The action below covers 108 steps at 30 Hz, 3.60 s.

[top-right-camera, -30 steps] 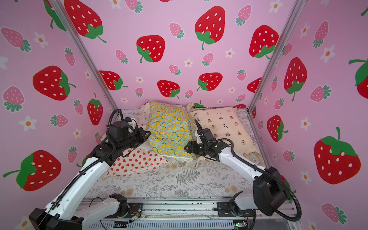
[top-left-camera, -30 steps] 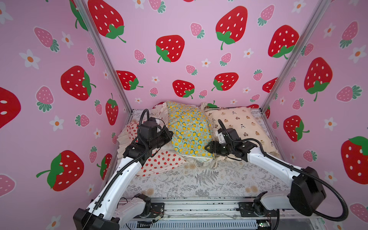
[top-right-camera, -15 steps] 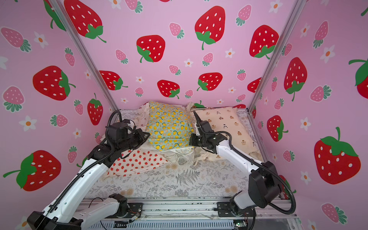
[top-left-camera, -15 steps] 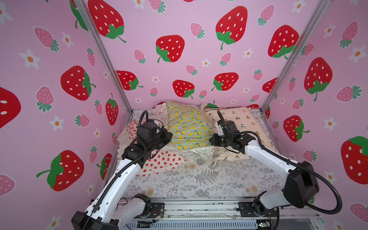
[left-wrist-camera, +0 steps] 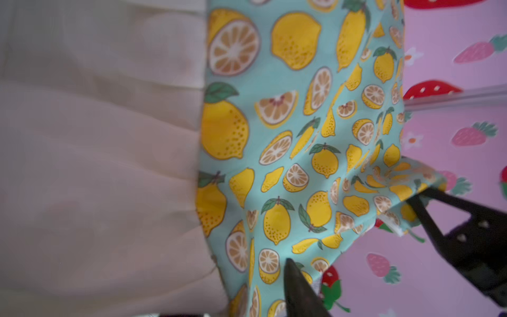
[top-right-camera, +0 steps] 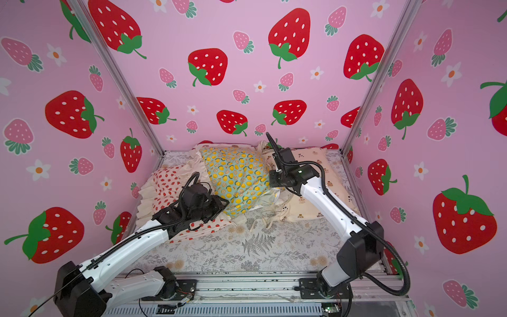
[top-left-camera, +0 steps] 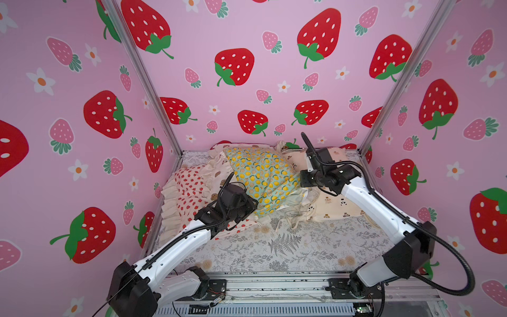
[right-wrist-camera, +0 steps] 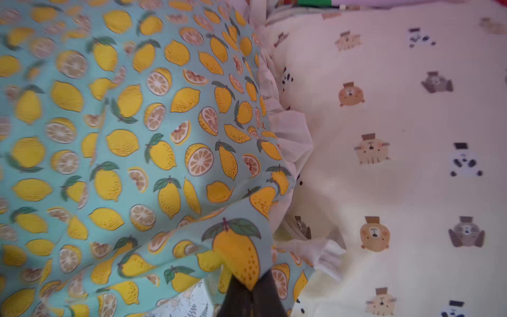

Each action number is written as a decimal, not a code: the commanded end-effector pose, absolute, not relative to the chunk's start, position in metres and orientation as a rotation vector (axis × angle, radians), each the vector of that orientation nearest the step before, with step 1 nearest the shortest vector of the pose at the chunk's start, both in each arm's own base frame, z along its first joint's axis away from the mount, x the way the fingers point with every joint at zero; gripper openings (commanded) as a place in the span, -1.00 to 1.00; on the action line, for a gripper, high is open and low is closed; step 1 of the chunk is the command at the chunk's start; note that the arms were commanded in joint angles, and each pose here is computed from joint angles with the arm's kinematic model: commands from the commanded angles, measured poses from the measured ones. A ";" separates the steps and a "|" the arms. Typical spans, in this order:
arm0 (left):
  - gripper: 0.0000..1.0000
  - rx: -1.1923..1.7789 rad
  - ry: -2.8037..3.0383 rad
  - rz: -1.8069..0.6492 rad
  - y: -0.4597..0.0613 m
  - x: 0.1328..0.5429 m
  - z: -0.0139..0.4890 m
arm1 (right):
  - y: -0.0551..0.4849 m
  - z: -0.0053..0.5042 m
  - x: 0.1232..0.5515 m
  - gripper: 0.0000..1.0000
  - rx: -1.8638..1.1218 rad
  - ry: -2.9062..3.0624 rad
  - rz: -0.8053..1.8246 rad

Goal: Zip up pillowcases
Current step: Adjust the pillowcase on the pillowcase, then zip the zipper on the pillowcase.

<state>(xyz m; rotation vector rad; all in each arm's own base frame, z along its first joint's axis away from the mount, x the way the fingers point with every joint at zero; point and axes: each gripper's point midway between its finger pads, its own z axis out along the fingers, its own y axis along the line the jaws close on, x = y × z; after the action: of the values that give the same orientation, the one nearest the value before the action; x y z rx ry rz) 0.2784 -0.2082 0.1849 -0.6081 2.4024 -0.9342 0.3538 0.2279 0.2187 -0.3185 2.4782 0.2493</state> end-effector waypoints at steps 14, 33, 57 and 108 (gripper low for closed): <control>0.65 0.096 2.310 -0.519 -0.209 0.238 0.139 | 0.219 0.191 0.364 -0.93 -0.253 2.569 0.349; 0.21 0.186 2.140 -0.573 -0.272 0.292 0.118 | 0.217 0.190 0.363 -0.92 -0.245 2.564 0.348; -1.00 -0.477 2.231 -1.152 -0.247 0.268 0.212 | 0.229 0.260 0.298 0.15 -0.313 2.342 0.626; -1.00 -1.083 2.036 -1.444 -0.227 0.264 0.239 | 0.372 0.201 0.186 -0.35 -0.756 1.842 1.161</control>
<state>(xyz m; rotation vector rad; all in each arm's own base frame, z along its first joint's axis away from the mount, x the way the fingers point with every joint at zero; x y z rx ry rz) 0.2614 -0.2260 0.2301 -1.0647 2.0699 -1.4057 0.1883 0.3726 0.1983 -0.7489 1.8756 1.1414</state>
